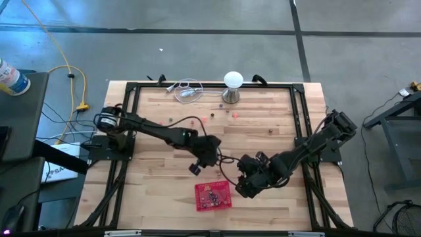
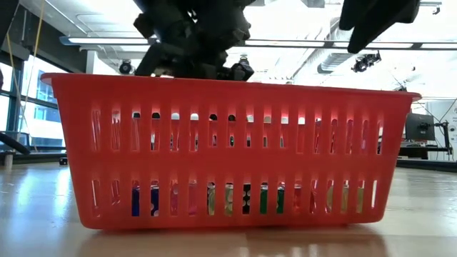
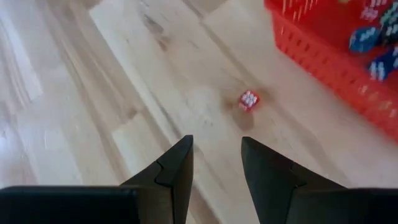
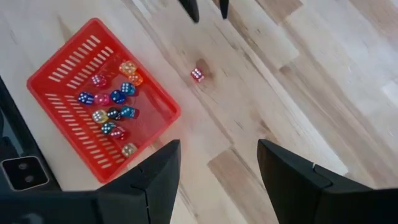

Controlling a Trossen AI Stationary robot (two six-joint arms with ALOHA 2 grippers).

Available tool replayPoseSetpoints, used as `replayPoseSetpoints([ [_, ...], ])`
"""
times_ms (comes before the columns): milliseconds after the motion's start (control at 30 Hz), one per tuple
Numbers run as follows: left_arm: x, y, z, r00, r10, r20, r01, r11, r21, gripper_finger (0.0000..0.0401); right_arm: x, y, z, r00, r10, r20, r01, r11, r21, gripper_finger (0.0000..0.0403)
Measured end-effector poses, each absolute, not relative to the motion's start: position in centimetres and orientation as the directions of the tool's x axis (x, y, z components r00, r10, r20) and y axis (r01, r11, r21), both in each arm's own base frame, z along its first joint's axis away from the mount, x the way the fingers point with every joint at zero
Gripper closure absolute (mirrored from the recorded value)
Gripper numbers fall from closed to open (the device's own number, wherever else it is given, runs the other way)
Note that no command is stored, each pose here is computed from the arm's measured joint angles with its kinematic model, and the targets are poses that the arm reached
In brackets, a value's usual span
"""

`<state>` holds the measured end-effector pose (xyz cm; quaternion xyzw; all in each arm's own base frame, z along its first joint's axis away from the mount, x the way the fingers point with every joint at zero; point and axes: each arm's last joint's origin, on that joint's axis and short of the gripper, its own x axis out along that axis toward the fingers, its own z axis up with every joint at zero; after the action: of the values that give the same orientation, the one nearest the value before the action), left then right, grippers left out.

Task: Pick & Place Dice
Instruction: Put the red dice into the red bin

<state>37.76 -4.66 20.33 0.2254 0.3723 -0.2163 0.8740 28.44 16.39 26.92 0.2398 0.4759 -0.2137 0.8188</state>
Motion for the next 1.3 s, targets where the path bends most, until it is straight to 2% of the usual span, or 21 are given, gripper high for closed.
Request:
replayPoseSetpoints([
  [367,39.6,-4.1,17.0,0.599,-0.381,-0.705,0.682,0.704,0.198,0.0273,28.5,14.9,27.0,0.394,-0.099,-0.914,0.621,0.761,0.186,0.0199],
  [567,39.8,-3.6,16.5,0.59,-0.402,-0.7,0.704,0.681,0.203,0.0273,28.5,14.6,26.9,0.365,-0.089,-0.927,0.643,0.744,0.182,0.0199],
  [1300,40.7,-3.3,13.9,0.55,-0.525,-0.65,0.768,0.624,0.146,0.0273,29.1,13.7,26.3,0.378,-0.091,-0.921,0.667,0.716,0.203,0.0199],
])
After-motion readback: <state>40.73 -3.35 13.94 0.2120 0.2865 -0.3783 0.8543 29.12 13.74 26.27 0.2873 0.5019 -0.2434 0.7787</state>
